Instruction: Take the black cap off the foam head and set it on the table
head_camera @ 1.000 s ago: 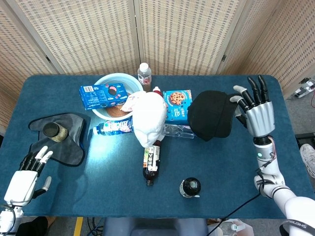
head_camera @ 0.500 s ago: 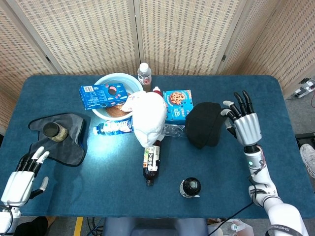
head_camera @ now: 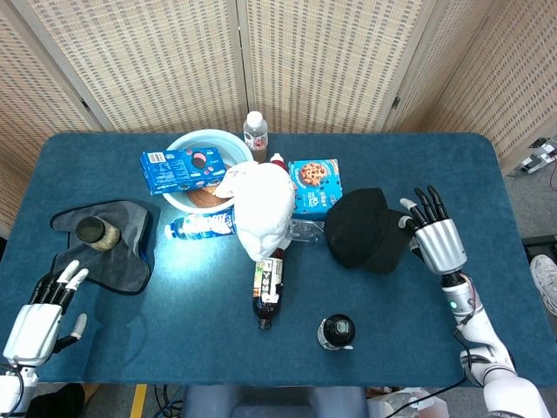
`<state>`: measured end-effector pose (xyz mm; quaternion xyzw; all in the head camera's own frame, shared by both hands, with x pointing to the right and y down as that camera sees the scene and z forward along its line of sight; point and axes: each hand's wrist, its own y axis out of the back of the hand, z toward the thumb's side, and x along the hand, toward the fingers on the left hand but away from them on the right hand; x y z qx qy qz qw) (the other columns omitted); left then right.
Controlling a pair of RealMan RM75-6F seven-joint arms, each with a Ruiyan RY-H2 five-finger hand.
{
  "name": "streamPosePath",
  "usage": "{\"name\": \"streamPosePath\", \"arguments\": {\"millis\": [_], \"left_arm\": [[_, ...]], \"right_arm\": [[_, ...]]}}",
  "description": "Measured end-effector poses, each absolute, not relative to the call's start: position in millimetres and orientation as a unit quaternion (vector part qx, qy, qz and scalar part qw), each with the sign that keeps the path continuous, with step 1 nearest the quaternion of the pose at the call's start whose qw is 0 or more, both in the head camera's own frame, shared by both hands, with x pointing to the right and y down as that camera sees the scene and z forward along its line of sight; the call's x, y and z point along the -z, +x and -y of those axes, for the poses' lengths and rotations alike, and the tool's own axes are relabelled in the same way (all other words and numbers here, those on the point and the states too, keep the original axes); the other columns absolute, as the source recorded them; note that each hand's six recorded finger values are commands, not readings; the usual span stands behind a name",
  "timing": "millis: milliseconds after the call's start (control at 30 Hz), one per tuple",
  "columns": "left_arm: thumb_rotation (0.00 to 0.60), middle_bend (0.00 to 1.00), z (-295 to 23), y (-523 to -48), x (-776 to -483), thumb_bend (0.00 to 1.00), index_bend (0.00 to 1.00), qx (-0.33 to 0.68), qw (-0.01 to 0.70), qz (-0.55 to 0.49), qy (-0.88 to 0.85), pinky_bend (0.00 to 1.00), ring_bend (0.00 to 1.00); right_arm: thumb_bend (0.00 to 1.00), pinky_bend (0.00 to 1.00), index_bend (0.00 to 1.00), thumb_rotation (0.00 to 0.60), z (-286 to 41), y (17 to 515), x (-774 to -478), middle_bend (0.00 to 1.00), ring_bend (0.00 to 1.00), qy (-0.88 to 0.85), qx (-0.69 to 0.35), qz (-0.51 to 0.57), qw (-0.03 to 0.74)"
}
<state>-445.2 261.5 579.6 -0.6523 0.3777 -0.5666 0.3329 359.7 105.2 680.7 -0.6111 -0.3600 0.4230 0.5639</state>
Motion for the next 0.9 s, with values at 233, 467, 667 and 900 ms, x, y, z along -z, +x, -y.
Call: {"name": "streamPosePath", "arguments": {"millis": [233, 467, 667, 900], "left_arm": [[0.600, 0.00, -261.7, -444.7, -579.0, 0.44, 0.00, 0.566, 0.334, -0.378, -0.653, 0.00, 0.00], [0.600, 0.00, -261.6, -445.3, -577.0, 0.44, 0.00, 0.567, 0.335, -0.377, -0.651, 0.00, 0.00], [0.600, 0.00, -261.4, -443.8, -576.1, 0.44, 0.00, 0.566, 0.336, -0.376, -0.653, 0.00, 0.00], [0.600, 0.00, -260.7, -441.8, -575.7, 0.44, 0.00, 0.563, 0.337, -0.376, -0.655, 0.00, 0.00]], "right_arm": [[0.02, 0.00, 0.11, 0.600, -111.4, 376.9, -693.4, 0.04, 0.00, -0.607, -0.472, 0.340, 0.543], [0.00, 0.00, 0.00, 0.600, -119.7, 388.4, -694.3, 0.00, 0.00, -0.609, -0.499, 0.332, 0.520], [0.00, 0.00, 0.00, 0.600, -127.4, 400.1, -685.8, 0.00, 0.00, -0.609, -0.525, 0.316, 0.503], [0.00, 0.00, 0.00, 0.600, -142.8, 421.4, -662.8, 0.00, 0.00, -0.606, -0.560, 0.273, 0.495]]}}
